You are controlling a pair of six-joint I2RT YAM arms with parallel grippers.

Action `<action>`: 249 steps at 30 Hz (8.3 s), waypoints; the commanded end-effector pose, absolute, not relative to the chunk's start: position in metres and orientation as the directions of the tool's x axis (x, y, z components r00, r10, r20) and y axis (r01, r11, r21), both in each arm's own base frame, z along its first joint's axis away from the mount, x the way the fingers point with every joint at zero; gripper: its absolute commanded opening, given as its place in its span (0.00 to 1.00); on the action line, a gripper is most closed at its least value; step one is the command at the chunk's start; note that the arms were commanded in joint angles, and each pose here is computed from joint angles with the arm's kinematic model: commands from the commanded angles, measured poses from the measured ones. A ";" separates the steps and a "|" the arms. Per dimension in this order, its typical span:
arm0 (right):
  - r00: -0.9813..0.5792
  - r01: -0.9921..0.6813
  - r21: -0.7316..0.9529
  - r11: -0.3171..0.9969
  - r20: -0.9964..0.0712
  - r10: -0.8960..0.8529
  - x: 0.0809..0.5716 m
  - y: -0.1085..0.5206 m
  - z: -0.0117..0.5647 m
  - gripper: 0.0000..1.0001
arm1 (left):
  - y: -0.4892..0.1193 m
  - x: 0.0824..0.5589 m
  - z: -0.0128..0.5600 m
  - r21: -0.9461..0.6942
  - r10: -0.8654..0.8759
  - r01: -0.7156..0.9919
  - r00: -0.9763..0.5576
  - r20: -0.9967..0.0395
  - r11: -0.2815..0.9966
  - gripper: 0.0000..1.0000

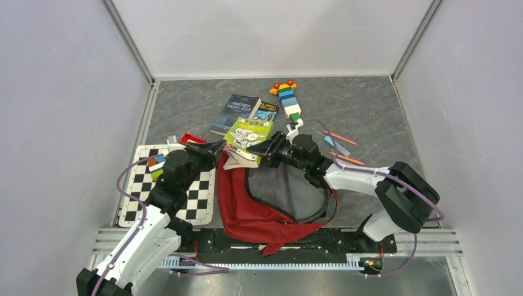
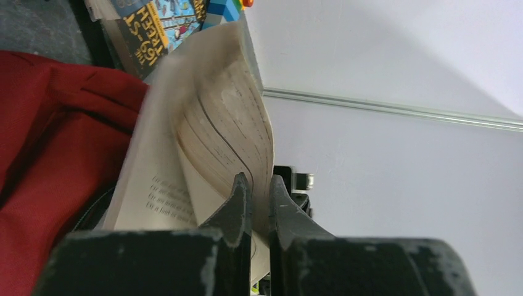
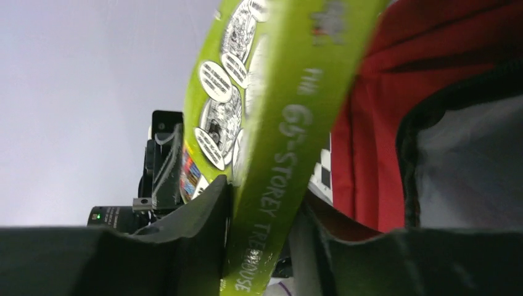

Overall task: Pack the student bag
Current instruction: Pick up the book from the center of the board, then place the book in the student bag, then pick up the book from the center of the board.

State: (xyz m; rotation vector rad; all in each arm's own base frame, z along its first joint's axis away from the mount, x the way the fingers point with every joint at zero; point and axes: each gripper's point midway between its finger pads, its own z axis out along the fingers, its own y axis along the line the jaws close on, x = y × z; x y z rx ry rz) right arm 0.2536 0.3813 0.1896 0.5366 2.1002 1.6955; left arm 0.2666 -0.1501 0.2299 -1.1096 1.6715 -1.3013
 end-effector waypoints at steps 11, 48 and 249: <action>-0.620 -0.322 0.885 0.336 -0.465 0.631 0.281 0.345 0.278 0.00 | -0.183 0.232 0.244 -0.942 -0.747 -0.007 -0.611 -0.262 0.336 0.74; -0.282 -0.183 0.117 0.976 -0.957 0.062 0.253 0.120 0.300 0.00 | -0.331 0.196 0.142 -0.222 0.065 0.279 -0.745 -0.664 0.934 1.00; -0.372 -0.442 0.100 0.891 -0.925 -0.080 0.249 0.202 0.222 0.98 | -0.198 0.259 0.254 -0.192 0.030 0.338 -0.554 -0.832 0.921 1.00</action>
